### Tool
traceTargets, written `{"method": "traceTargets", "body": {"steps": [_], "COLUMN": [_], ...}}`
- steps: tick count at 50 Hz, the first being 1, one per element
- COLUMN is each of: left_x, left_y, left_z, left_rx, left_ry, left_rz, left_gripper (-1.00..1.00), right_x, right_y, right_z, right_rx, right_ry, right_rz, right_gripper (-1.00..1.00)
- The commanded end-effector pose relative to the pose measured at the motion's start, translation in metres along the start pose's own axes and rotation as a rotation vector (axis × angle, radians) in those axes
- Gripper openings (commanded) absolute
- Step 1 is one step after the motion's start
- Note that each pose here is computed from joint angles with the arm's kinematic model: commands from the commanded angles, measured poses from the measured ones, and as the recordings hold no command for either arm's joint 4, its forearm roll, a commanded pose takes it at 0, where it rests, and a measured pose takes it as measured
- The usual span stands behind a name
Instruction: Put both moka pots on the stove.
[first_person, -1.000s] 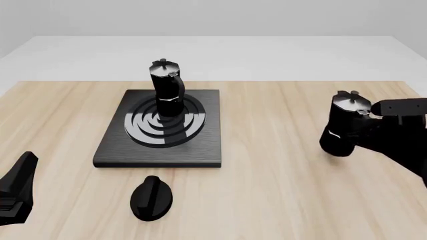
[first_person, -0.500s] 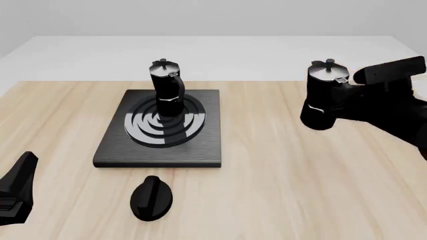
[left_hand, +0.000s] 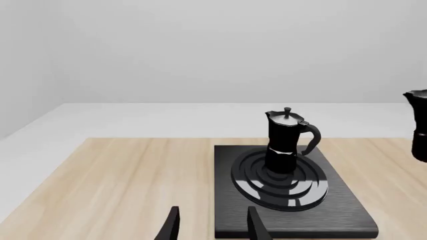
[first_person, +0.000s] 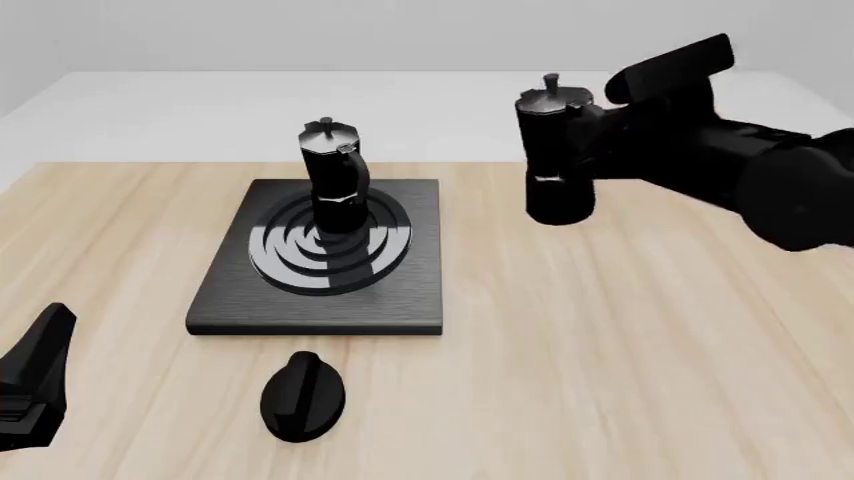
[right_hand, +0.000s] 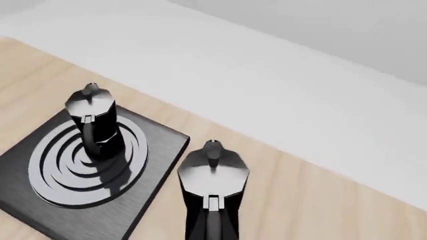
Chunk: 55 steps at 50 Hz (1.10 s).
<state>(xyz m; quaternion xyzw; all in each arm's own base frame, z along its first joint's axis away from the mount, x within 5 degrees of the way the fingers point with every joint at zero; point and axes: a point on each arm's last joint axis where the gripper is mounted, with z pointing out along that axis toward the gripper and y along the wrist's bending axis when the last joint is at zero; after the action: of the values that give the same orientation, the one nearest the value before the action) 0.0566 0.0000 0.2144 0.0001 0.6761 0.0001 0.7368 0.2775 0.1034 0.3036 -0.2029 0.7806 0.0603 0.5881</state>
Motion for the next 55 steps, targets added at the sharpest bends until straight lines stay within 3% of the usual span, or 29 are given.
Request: {"method": "traceTargets", "body": {"steps": [1, 17, 55], "left_x": [0.0, 0.0, 0.0], "left_y": [0.0, 0.0, 0.0], "left_z": [0.0, 0.0, 0.0], "left_rx": [0.0, 0.0, 0.0], "left_ry": [0.0, 0.0, 0.0], "left_rz": [0.0, 0.0, 0.0], "left_gripper": [1.0, 1.0, 1.0], "right_x": [-0.035, -0.047, -0.052], "right_y": [0.026, 0.061, 0.118], "right_z": [0.02, 0.04, 0.058], "right_rx": [-0.081, -0.174, -0.307], "right_ry": [-0.076, -0.099, -0.103], "right_rz": [-0.022, -0.032, -0.055], "right_gripper": [-1.0, -1.0, -1.0]}}
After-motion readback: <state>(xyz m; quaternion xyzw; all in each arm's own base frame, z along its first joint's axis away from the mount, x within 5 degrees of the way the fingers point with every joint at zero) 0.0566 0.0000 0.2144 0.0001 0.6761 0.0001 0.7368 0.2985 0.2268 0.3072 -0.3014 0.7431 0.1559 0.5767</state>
